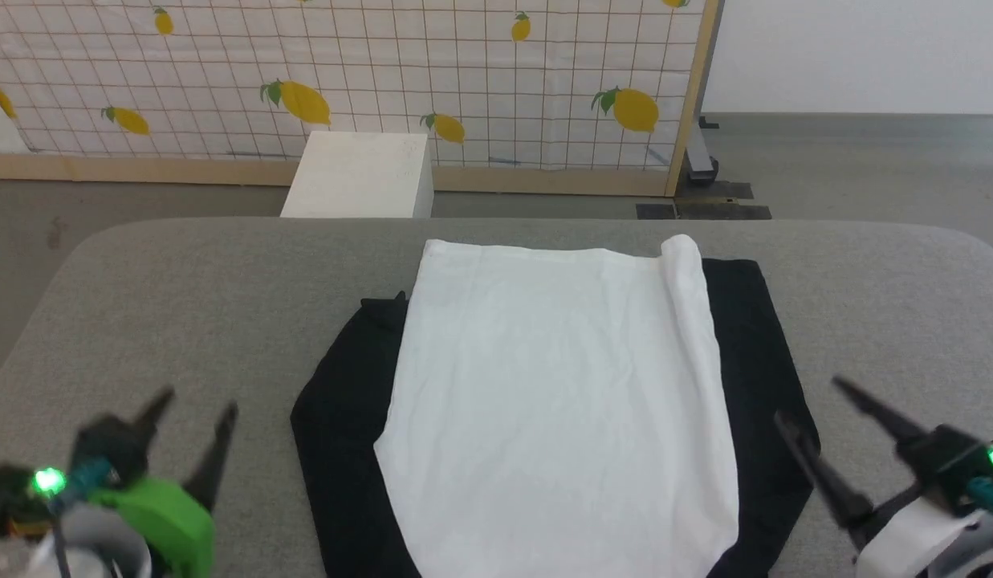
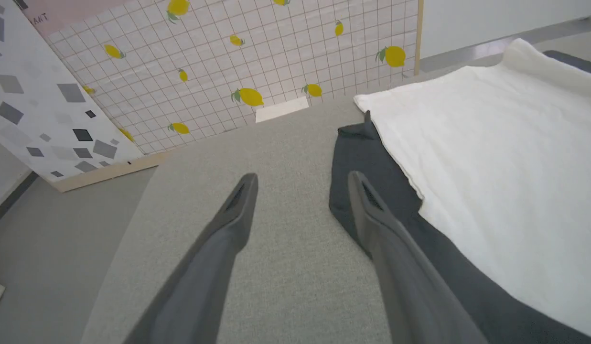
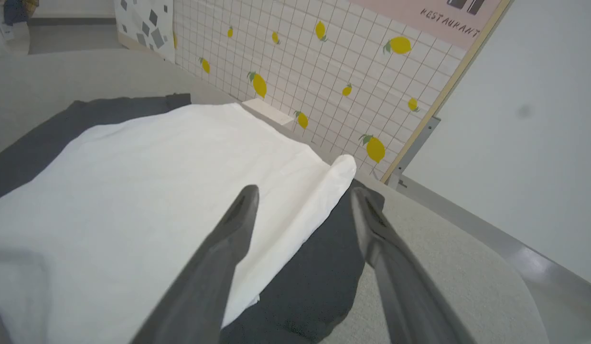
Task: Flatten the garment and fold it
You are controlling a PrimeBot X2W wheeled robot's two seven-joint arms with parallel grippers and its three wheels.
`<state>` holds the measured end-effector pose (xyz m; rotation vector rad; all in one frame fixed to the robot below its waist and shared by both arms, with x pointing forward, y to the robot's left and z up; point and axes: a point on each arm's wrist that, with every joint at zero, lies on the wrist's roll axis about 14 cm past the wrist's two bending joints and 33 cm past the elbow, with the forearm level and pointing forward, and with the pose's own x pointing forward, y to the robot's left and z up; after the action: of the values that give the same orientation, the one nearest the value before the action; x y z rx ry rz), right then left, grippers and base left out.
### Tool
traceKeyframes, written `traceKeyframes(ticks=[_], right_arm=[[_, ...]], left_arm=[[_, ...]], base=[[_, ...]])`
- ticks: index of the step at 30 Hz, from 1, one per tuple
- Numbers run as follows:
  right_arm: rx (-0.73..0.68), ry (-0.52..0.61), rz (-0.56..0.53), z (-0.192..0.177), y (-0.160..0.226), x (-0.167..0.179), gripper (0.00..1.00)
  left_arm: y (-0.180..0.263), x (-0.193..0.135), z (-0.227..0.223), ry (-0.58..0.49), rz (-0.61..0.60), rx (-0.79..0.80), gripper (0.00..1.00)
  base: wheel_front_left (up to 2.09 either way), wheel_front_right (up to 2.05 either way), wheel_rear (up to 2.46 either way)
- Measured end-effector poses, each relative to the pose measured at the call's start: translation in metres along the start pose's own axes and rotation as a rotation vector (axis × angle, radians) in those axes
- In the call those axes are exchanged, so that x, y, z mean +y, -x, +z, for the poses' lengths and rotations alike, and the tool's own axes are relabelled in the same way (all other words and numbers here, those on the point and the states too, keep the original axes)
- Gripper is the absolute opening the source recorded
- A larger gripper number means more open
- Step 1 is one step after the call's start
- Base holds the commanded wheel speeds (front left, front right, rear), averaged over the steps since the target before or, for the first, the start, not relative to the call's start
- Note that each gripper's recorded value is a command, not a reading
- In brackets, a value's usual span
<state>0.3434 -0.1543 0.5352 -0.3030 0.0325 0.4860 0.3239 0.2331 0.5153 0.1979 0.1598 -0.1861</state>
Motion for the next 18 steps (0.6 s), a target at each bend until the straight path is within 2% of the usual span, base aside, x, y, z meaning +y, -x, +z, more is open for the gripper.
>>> traceKeyframes(ticks=[5,10,14,18], right_arm=[[-0.253,-0.018,-0.21,0.05,0.0,-0.037,1.0],[-0.354,-0.04,-0.346,0.06,0.005,-0.056,1.0],[-0.384,-0.129,-0.431,0.054,0.005,-0.062,1.0],[-0.371,-0.185,-0.455,0.042,-0.003,-0.06,1.0]], left_arm=[[-0.037,0.036,0.072,-0.023,0.091,-0.192,1.0],[-0.075,0.048,0.121,-0.013,0.11,-0.292,1.0],[-0.112,0.046,0.131,-0.018,0.067,-0.254,1.0],[-0.152,0.031,0.106,-0.026,-0.019,-0.087,1.0]], base=[[0.0,0.0,0.0],[0.0,0.0,0.0],[0.0,0.0,0.0],[0.0,0.0,0.0]])
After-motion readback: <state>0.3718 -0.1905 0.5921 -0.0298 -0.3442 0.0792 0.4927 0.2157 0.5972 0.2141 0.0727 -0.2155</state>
